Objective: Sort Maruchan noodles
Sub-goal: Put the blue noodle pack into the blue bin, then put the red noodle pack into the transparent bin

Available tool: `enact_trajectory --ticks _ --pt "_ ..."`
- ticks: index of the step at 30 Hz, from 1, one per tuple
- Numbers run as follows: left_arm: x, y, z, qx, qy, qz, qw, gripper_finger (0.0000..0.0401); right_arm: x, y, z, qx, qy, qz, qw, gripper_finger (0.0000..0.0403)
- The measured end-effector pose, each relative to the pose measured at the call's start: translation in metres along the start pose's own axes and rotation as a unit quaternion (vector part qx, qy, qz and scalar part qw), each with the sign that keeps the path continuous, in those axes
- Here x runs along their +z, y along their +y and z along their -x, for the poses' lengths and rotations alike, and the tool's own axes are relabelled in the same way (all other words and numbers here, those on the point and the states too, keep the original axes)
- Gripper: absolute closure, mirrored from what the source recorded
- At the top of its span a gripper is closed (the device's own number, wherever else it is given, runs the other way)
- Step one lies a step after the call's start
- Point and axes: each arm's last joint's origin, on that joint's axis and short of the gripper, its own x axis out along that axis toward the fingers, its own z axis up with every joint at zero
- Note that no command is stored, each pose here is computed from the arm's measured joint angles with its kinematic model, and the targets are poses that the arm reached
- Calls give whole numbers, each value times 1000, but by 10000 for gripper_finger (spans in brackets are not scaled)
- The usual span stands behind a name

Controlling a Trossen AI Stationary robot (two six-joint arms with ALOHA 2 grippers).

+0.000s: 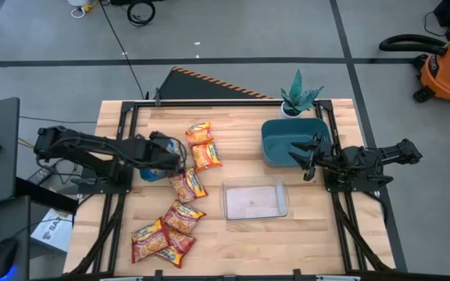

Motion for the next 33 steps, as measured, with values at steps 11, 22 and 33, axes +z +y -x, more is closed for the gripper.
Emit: enact_trajectory --ticks 11,22,33 --pt "5 -31 49 -207 35 -13 978 259 0 0 0 0 0 0 1000 204" --pt "-22 -48 73 -231 -44 6 972 259 0 0 0 0 0 0 1000 204" --pt "-26 -63 65 -148 -164 -23 975 259 1 0 0 0 -3 -2 1000 204"
